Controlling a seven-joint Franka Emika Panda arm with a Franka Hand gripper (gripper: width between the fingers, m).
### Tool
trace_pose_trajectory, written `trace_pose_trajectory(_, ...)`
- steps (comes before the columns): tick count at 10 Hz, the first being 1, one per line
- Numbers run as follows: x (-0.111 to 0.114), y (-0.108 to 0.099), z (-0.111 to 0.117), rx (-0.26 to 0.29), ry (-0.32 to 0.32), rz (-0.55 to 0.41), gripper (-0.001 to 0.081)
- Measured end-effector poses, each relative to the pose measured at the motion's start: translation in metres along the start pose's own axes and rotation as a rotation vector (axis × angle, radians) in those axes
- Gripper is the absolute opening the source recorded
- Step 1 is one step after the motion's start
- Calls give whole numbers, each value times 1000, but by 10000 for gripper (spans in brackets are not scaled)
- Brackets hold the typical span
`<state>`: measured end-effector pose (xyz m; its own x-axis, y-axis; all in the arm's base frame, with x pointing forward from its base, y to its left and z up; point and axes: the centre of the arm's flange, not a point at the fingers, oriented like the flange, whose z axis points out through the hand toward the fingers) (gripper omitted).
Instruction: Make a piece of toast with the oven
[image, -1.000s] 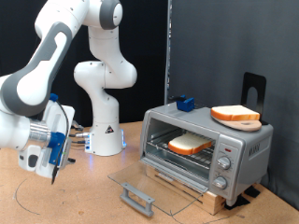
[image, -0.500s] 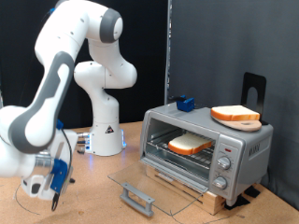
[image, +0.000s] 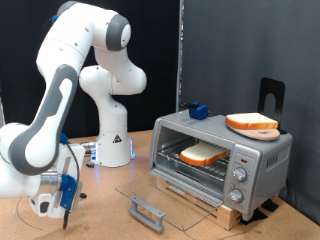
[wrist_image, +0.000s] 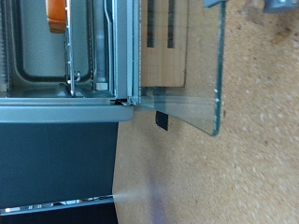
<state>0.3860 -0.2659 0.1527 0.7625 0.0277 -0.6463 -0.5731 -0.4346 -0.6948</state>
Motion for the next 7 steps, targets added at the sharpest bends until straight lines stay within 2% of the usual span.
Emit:
trace_pose_trajectory(4, 8, 3, 61, 8, -78, 3, 809)
trace_pose_trajectory(7, 9, -2, 101, 11, -79, 1, 809)
